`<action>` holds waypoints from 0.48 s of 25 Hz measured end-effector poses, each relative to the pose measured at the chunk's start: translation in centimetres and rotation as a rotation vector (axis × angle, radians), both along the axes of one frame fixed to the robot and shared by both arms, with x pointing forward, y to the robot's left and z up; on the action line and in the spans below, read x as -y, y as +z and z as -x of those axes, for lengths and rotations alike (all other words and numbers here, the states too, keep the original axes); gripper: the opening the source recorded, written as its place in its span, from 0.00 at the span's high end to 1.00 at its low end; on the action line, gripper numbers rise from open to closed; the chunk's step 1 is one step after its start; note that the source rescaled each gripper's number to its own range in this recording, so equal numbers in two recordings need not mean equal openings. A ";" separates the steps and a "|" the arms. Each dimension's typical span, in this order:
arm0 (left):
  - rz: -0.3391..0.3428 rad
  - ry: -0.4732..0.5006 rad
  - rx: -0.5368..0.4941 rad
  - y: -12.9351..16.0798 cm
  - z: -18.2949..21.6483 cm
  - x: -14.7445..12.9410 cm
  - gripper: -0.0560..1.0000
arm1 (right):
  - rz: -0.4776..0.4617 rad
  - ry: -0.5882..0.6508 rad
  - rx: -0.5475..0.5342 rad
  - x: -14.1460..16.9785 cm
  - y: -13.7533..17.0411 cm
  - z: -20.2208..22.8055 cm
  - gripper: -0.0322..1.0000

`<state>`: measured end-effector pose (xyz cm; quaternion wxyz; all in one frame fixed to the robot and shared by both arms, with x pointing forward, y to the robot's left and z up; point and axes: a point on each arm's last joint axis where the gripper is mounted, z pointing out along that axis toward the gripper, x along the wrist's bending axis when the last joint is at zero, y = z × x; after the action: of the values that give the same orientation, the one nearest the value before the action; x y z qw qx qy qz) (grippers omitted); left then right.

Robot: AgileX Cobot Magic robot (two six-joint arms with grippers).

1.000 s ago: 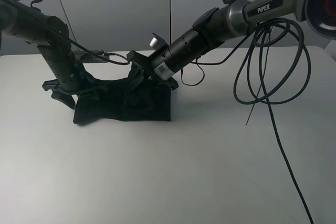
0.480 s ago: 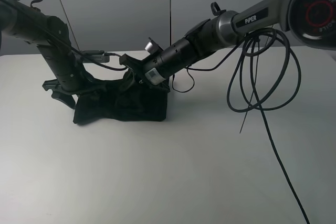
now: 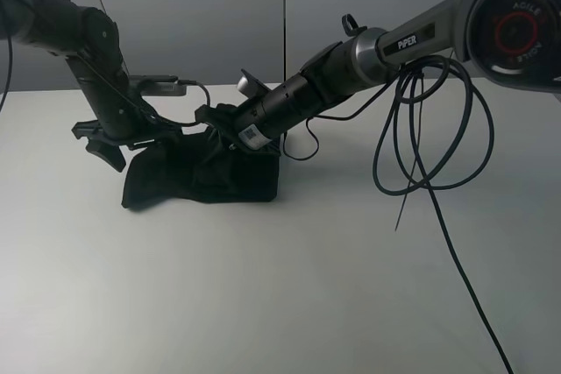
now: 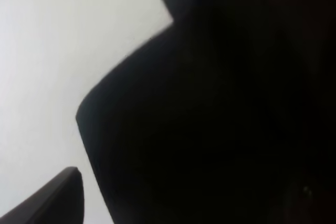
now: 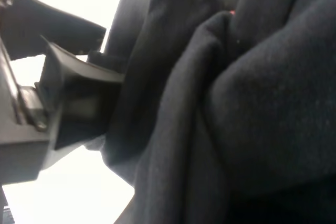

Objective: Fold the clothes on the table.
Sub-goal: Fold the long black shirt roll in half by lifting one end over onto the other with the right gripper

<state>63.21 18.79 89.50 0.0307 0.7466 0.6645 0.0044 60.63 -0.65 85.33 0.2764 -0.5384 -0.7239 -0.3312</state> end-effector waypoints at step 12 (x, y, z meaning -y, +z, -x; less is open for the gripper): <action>0.087 -0.050 0.187 9.5 -4.8 1.7 0.01 | -0.016 -0.011 0.009 -0.1 -0.1 -0.1 0.40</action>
<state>67.97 17.06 99.01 0.1251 0.7572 0.6395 0.0442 60.78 -0.55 85.19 0.2757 -0.5385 -0.7195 -0.3411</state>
